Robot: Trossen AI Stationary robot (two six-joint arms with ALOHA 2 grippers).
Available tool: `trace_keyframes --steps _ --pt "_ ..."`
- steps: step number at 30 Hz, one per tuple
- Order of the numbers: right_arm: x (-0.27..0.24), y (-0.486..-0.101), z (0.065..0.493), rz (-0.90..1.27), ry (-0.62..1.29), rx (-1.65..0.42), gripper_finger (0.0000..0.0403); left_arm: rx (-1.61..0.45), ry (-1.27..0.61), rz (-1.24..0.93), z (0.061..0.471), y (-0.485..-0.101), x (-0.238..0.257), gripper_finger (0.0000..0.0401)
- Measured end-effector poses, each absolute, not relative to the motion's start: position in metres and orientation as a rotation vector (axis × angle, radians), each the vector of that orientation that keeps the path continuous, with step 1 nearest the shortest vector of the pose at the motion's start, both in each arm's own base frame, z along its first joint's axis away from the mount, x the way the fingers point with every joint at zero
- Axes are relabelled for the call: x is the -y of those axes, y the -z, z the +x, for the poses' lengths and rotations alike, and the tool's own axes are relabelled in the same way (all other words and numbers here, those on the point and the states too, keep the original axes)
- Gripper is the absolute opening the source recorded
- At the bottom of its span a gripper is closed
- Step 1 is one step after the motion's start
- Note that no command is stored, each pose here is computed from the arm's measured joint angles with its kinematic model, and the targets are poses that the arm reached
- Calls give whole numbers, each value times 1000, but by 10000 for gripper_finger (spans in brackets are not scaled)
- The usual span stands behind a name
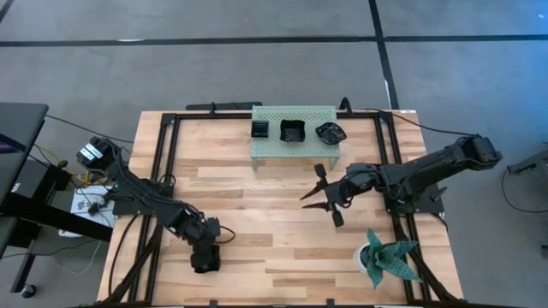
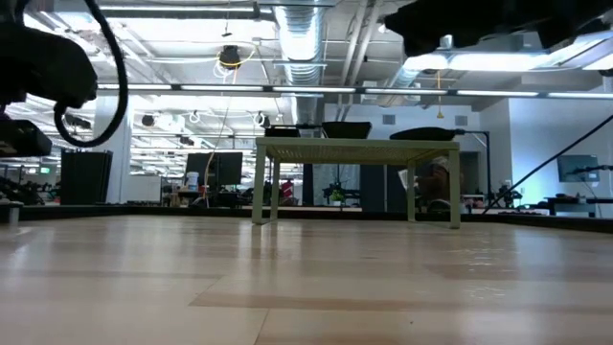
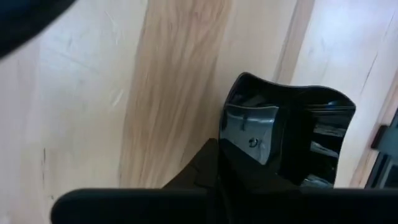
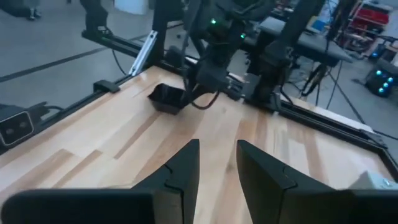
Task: Pick & Place Mini shaped plates
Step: Stack the distorted plate on top of the other distorted plate on the shelf
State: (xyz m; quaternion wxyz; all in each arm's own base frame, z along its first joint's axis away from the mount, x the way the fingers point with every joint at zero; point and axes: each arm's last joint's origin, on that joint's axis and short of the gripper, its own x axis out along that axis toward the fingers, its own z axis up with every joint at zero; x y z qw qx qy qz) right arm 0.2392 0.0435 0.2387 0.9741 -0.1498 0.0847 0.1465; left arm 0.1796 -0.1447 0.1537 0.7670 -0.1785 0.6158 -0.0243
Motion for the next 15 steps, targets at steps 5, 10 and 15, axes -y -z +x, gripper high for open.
trace_keyframes --steps 5,10,15 --pt "-39 -234 244 -241 -270 -197 101 -1240 -13 -431 198 -164 136 6" --pt "-41 -221 257 -329 -287 -191 101 -1105 -137 -512 226 -183 113 6" --pt "-58 -210 280 -405 -390 -169 108 -1049 -185 -668 248 -189 77 6"
